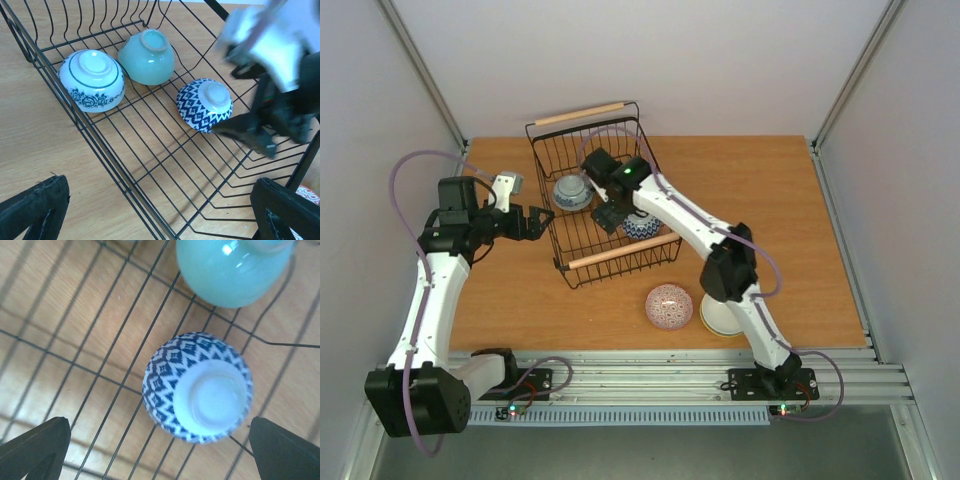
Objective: Load the bowls into the dish rack
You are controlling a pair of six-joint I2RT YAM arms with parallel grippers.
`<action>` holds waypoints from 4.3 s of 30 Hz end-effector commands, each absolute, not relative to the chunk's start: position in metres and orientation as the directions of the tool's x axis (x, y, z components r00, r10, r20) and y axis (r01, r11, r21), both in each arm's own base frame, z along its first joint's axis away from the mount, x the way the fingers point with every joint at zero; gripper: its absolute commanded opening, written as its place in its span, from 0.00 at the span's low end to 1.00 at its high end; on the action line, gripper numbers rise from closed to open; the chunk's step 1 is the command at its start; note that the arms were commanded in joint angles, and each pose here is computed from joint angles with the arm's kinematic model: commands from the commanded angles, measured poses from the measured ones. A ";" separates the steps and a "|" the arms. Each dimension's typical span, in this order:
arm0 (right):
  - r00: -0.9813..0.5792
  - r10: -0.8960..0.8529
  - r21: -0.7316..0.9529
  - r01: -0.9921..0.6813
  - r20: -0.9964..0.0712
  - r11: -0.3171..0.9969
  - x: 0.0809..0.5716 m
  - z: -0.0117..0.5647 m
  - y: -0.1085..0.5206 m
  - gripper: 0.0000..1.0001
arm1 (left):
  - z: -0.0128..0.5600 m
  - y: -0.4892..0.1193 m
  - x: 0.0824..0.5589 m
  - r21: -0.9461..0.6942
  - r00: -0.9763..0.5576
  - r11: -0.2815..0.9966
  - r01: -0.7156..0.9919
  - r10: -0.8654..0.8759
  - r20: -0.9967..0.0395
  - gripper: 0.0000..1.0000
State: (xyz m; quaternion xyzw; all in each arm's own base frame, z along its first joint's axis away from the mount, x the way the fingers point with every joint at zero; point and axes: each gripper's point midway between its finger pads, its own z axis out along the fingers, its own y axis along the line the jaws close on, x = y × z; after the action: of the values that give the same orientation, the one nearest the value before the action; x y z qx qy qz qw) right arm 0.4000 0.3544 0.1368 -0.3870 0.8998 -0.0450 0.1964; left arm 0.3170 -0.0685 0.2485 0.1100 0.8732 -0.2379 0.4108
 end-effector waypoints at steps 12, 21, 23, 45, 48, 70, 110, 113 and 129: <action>-0.573 -0.353 0.005 -0.529 -0.739 0.848 0.277 0.301 0.243 0.47 | 0.258 -0.078 0.317 -0.345 -0.611 0.824 0.449 0.002 -0.791 0.99; -0.790 -0.391 0.057 -0.470 -0.473 0.881 0.212 0.180 0.196 0.25 | 0.254 -0.080 0.318 -0.363 -0.621 0.812 0.457 -0.001 -0.783 0.99; -0.808 -0.385 0.076 -0.463 -0.445 0.883 0.208 0.163 0.197 0.25 | 0.253 -0.079 0.318 -0.359 -0.621 0.816 0.453 0.001 -0.783 0.99; -0.895 -0.354 0.133 -0.399 -0.273 0.907 0.199 0.064 0.208 0.15 | 0.249 -0.079 0.319 -0.360 -0.628 0.817 0.451 0.004 -0.778 0.99; -0.885 -0.337 0.144 -0.398 -0.321 0.906 0.200 0.084 0.207 0.14 | 0.248 -0.079 0.319 -0.360 -0.628 0.817 0.452 0.005 -0.778 0.99; -0.888 -0.339 0.057 -0.373 -0.312 0.926 0.209 0.062 0.195 0.17 | 0.248 -0.078 0.318 -0.350 -0.625 0.821 0.451 0.010 -0.781 0.99; -0.447 -0.349 -0.006 -0.609 -0.824 0.793 0.333 0.329 0.311 0.01 | 0.280 -0.116 0.278 -0.420 -0.555 0.622 0.661 0.028 -0.832 0.99; -0.464 -0.370 0.001 -0.624 -0.805 0.782 0.346 0.324 0.330 0.01 | 0.280 -0.119 0.275 -0.427 -0.553 0.602 0.675 0.029 -0.833 1.00; -0.445 -0.394 0.106 -0.760 -0.804 0.641 0.322 0.328 0.390 0.01 | 0.260 -0.108 0.295 -0.430 -0.593 0.671 0.604 0.018 -0.805 0.99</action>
State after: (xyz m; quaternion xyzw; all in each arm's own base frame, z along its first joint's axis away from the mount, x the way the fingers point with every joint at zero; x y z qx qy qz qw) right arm 0.3397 0.3655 0.3061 -0.3264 0.8441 0.1923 0.3794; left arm 0.2859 -0.1117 0.2633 0.1945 0.8170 -0.3663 0.4006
